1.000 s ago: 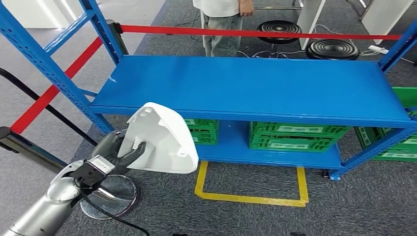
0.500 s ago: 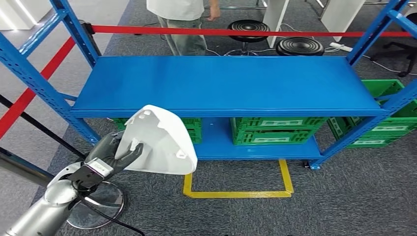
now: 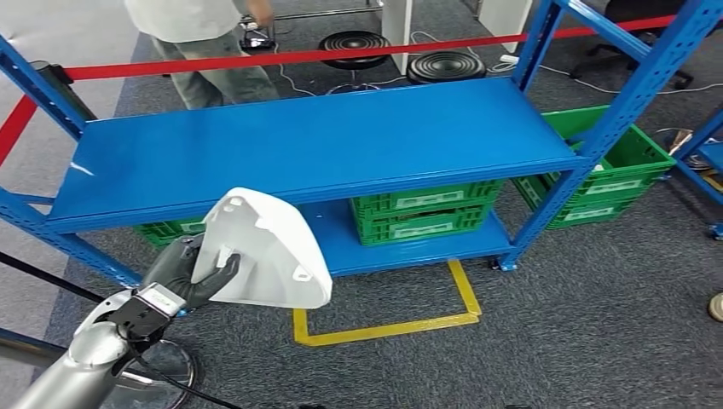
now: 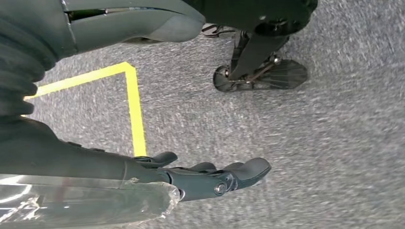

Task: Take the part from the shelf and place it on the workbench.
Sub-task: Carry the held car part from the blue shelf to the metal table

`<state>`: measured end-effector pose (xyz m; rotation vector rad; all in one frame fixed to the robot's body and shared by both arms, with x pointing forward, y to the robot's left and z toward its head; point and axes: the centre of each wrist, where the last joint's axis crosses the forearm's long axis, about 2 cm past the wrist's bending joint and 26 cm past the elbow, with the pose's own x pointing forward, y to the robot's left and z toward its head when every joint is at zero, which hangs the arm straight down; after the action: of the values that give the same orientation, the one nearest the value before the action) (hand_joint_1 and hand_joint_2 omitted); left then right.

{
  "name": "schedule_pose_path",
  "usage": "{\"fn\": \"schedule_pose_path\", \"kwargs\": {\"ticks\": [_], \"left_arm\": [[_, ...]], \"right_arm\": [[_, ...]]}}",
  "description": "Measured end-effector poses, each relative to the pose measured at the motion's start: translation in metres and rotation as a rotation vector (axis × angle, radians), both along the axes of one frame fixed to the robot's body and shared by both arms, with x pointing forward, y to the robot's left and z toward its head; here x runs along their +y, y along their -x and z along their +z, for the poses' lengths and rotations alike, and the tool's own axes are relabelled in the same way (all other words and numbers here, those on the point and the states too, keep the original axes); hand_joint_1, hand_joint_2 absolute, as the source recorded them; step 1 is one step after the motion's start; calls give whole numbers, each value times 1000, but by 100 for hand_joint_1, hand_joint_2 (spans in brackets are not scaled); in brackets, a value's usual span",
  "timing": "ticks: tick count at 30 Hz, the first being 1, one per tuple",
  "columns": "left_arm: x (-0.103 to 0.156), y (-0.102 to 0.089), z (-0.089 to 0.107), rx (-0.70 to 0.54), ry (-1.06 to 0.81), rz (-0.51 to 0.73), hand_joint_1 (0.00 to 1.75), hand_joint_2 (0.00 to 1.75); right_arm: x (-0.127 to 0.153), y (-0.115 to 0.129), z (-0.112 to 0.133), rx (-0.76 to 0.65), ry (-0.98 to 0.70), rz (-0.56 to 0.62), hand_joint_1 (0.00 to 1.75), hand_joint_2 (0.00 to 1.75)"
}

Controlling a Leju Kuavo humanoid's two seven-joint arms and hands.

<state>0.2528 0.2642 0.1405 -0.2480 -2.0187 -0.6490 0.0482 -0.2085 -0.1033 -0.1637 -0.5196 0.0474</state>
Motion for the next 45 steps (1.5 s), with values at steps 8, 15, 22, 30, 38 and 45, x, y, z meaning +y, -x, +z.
{"fn": "schedule_pose_path", "kwargs": {"ticks": [8,15,22,30,38,45], "left_arm": [[-2,13,-3,-18,10,6,175,175],[-2,35,-9,-27,27,26,175,175],[0,48,-8,-52,33,59,175,175],[-1,56,-9,-62,35,91,175,175],[-2,57,-7,-72,42,112,175,175],[-1,57,-6,-76,49,126,175,175]], "right_arm": [[0,3,0,10,0,1,0,175],[-1,2,0,8,-1,4,0,175],[-1,0,0,7,-1,13,0,175],[-2,1,0,10,0,16,0,175],[-2,3,-1,11,-1,21,0,175],[-3,1,-1,5,-2,27,0,175]]}}
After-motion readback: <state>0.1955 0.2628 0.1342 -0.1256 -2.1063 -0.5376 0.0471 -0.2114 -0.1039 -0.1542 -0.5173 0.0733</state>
